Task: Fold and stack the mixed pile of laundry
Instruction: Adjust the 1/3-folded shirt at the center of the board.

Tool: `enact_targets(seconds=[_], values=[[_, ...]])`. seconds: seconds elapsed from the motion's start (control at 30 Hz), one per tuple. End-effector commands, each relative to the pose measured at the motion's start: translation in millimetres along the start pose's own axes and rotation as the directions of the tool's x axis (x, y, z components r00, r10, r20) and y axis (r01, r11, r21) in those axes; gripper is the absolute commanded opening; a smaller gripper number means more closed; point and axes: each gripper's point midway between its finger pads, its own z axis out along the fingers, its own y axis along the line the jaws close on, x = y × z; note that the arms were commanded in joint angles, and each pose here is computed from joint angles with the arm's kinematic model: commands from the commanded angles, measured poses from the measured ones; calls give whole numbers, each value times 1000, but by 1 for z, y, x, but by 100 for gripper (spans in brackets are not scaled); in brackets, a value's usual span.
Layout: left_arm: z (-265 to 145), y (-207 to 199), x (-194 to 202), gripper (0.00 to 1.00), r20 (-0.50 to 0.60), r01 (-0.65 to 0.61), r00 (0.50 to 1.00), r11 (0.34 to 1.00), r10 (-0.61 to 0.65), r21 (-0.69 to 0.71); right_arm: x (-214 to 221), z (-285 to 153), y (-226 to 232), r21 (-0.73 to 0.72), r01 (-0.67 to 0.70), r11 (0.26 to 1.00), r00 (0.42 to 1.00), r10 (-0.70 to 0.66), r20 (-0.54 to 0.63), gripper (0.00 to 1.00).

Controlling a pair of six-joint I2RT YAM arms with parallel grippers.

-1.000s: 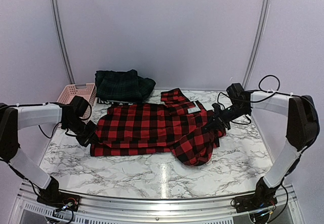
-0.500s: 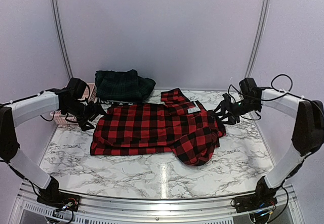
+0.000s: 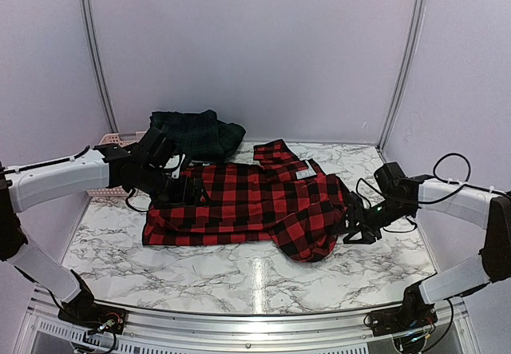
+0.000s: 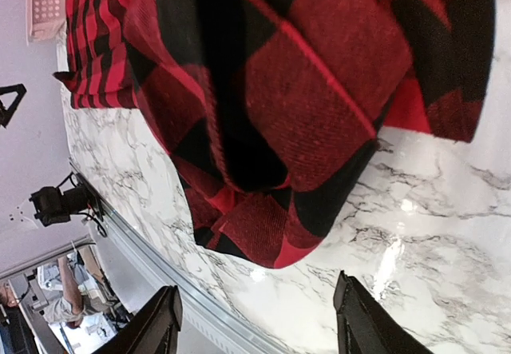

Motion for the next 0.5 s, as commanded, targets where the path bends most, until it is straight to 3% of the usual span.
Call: enact_targets(seconds=[0.0,0.2,0.33,0.4,0.47], values=[[3,10,-6,99,38,-4,999,999,6,-47,1,22,-7,2,42,999,999,-42,5,59],[2,14,-6,99,52,30,998,998,-27,-60,-17,35,-20,43,66,997,997,-68,30,46],[-1,19,-6,99,70,38,997,996,-32,-81,-24,34,-21,53,87,995,994,-90,66,42],[0,22,-3,99,68,40,997,995,-34,-92,-25,37,-23,52,86,995,994,-89,65,31],[1,24,-1,99,61,42,997,995,-36,-95,-19,38,-20,26,81,996,996,-82,44,12]])
